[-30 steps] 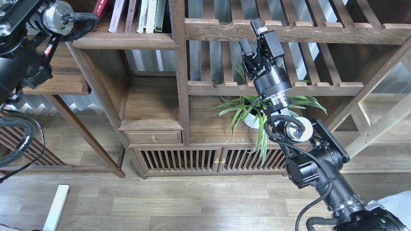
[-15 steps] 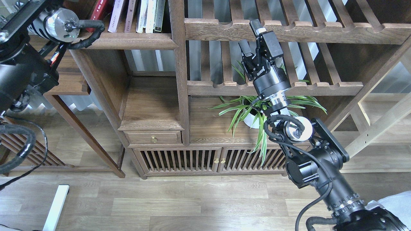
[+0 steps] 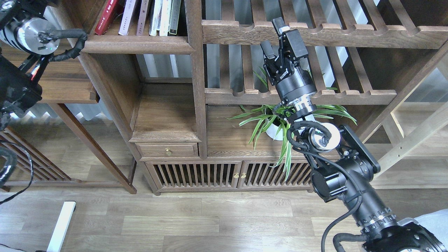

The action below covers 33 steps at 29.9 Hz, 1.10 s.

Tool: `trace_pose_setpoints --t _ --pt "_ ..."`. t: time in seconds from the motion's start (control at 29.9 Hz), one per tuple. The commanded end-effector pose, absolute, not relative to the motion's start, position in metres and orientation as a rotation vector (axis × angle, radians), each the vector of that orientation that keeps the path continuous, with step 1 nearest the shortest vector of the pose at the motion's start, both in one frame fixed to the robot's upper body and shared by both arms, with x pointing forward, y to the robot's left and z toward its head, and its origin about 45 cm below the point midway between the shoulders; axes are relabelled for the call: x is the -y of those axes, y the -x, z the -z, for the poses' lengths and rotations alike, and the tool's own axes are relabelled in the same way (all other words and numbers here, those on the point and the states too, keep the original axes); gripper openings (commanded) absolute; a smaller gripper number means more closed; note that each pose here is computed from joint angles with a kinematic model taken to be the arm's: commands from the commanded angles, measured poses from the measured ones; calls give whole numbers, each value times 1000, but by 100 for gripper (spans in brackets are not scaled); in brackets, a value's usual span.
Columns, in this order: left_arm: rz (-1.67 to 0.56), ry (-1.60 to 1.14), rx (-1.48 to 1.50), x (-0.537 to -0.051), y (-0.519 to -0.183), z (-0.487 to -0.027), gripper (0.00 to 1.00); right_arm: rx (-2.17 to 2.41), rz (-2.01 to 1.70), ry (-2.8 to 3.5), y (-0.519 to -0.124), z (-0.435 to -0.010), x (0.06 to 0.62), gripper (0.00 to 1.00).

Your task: Organize books on shelf

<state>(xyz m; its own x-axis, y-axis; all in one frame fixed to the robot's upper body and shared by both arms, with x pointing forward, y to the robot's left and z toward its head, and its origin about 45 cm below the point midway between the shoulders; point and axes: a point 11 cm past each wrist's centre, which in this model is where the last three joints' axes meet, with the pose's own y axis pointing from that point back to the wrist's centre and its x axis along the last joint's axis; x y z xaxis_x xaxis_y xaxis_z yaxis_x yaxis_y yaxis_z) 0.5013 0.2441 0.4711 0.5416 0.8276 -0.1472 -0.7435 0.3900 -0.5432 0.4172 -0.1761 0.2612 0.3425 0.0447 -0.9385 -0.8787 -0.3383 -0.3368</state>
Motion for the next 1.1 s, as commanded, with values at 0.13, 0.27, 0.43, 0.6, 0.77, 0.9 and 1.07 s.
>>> trace_pose_setpoints --t 0.13,0.27,0.43,0.6,0.77,0.9,1.07 --pt "-838 681 104 -241 -490 -478 44 -761 -1164 1617 -417 -263 176 91" --pt "-825 718 68 -241 -486 -473 47 -748 -1159 1622 -416 -266 175 91" --pt "-811 751 19 -243 -477 -460 54 -708 -1153 1644 -411 -273 167 91" --pt "-780 745 -20 -235 -468 -447 70 -681 -1139 1654 -410 -282 165 91" --pt "-717 757 -56 -216 -454 -437 93 -662 -1131 1662 -409 -288 162 91" --pt "-676 792 -126 -200 -446 -425 98 -645 -1121 1667 -407 -291 162 91" --pt "-650 794 -211 -183 -440 -404 98 -636 -1117 1670 -407 -294 161 91"
